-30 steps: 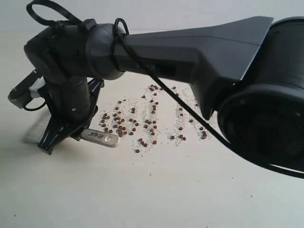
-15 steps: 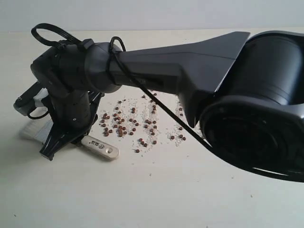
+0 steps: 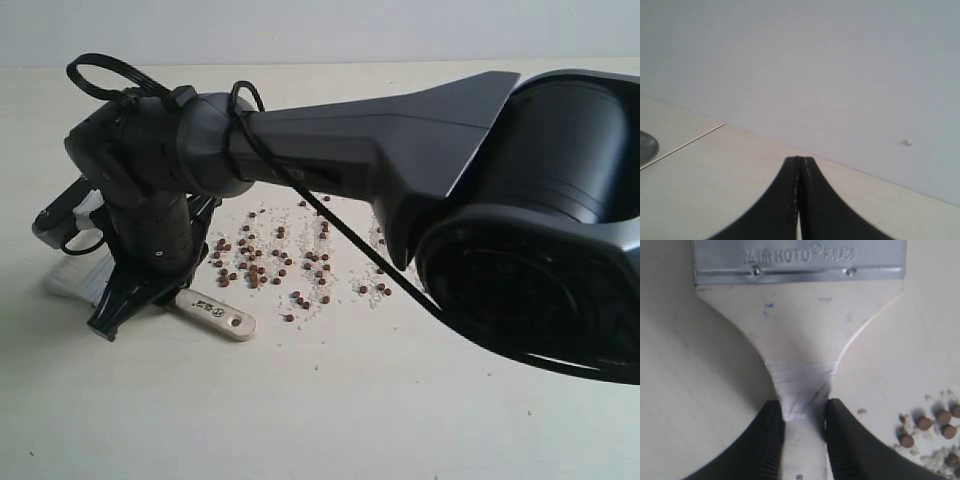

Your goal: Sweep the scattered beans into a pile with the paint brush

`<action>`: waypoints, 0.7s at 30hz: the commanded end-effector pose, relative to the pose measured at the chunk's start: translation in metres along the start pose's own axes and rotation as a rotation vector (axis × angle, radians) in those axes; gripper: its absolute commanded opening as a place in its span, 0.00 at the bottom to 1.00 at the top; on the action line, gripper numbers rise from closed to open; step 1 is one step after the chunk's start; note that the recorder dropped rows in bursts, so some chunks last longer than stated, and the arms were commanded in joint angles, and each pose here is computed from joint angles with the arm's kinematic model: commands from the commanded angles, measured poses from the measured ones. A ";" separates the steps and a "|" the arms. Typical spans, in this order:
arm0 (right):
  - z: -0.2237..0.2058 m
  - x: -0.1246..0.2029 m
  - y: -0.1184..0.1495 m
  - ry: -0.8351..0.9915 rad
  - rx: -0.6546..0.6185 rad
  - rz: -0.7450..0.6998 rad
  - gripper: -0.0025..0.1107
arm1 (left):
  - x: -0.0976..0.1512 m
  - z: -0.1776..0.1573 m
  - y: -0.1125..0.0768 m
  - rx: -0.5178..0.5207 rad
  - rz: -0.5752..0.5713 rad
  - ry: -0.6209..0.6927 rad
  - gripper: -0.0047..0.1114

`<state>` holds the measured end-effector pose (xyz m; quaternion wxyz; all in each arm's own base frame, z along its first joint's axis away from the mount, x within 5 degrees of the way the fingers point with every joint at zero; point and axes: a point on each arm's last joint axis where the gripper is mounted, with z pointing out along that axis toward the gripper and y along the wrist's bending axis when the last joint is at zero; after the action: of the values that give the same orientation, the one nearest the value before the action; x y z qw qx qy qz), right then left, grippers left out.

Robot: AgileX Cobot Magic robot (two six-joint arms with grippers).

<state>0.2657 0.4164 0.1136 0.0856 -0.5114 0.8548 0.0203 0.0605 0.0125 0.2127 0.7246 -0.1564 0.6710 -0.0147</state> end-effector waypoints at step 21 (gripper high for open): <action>0.007 0.009 0.000 0.097 0.003 -0.064 0.02 | 0.000 0.000 0.000 0.005 0.003 -0.006 0.04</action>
<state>0.2627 0.4110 0.1120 0.0552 -0.5356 0.8426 0.0014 0.0605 0.0125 0.2127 0.7246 -0.1564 0.6710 -0.0147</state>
